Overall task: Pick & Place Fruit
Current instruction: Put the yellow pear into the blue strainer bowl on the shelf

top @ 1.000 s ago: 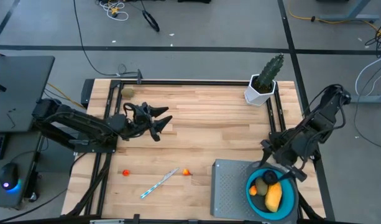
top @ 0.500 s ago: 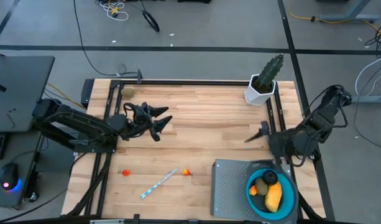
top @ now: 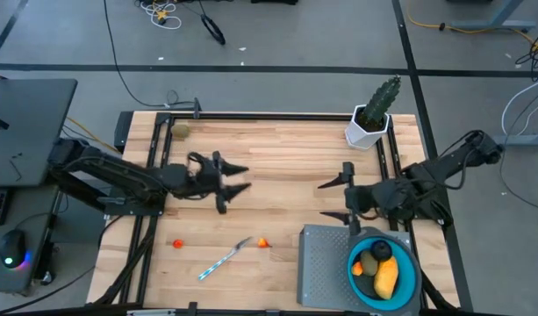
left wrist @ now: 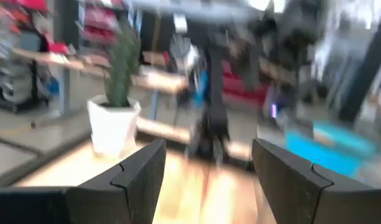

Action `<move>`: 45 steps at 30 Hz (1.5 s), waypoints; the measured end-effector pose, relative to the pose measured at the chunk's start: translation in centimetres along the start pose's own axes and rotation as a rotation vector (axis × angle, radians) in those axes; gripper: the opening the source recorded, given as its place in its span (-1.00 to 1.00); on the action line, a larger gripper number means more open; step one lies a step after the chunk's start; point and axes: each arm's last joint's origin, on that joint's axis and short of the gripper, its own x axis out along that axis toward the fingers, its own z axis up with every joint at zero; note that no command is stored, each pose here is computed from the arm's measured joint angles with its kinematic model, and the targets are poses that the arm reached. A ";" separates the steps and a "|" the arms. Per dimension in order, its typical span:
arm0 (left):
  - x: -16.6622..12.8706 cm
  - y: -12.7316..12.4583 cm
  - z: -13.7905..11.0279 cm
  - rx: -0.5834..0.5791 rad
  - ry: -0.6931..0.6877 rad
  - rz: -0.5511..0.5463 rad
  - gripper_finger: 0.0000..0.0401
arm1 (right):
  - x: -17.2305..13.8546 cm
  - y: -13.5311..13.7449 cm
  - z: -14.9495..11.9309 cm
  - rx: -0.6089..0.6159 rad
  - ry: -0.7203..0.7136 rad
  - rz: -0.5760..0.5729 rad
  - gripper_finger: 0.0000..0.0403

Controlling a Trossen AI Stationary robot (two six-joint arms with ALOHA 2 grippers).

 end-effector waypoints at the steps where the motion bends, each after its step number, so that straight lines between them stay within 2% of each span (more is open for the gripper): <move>1: 0.5 -0.5 0.1 0.023 0.051 -0.004 0.23 | 0.1 -0.1 0.0 -0.007 0.004 0.012 0.59; 8: 4.7 -4.6 -0.6 0.146 0.462 0.047 0.23 | 0.5 -0.3 -0.6 -0.042 0.024 0.019 0.53; 15: 7.9 -9.5 -3.2 0.300 0.696 -0.045 0.23 | 0.4 -0.2 -1.1 -0.054 0.037 0.021 0.51; 21: 8.1 -12.6 -7.1 0.318 0.808 -0.071 0.23 | 0.4 -0.2 -1.3 -0.064 0.058 0.026 0.51; 26: 7.9 -13.2 -11.0 0.295 0.900 -0.043 0.23 | 0.4 -0.2 -1.3 -0.057 0.059 0.025 0.51; 30: 7.9 -13.3 -12.6 0.300 0.931 -0.022 0.23 | 0.4 -0.2 -1.3 -0.055 0.057 0.025 0.51; 35: 8.2 -13.0 -13.7 0.222 0.976 -0.002 0.23 | 0.4 -0.2 -1.3 -0.054 0.060 0.026 0.51; 41: 8.4 -12.3 -14.0 0.249 0.971 0.065 0.28 | 0.4 -0.2 -1.4 -0.056 0.062 0.028 0.51; 45: 8.3 -12.3 -14.0 0.239 0.990 0.057 0.36 | 0.4 -0.2 -1.4 -0.057 0.065 0.029 0.51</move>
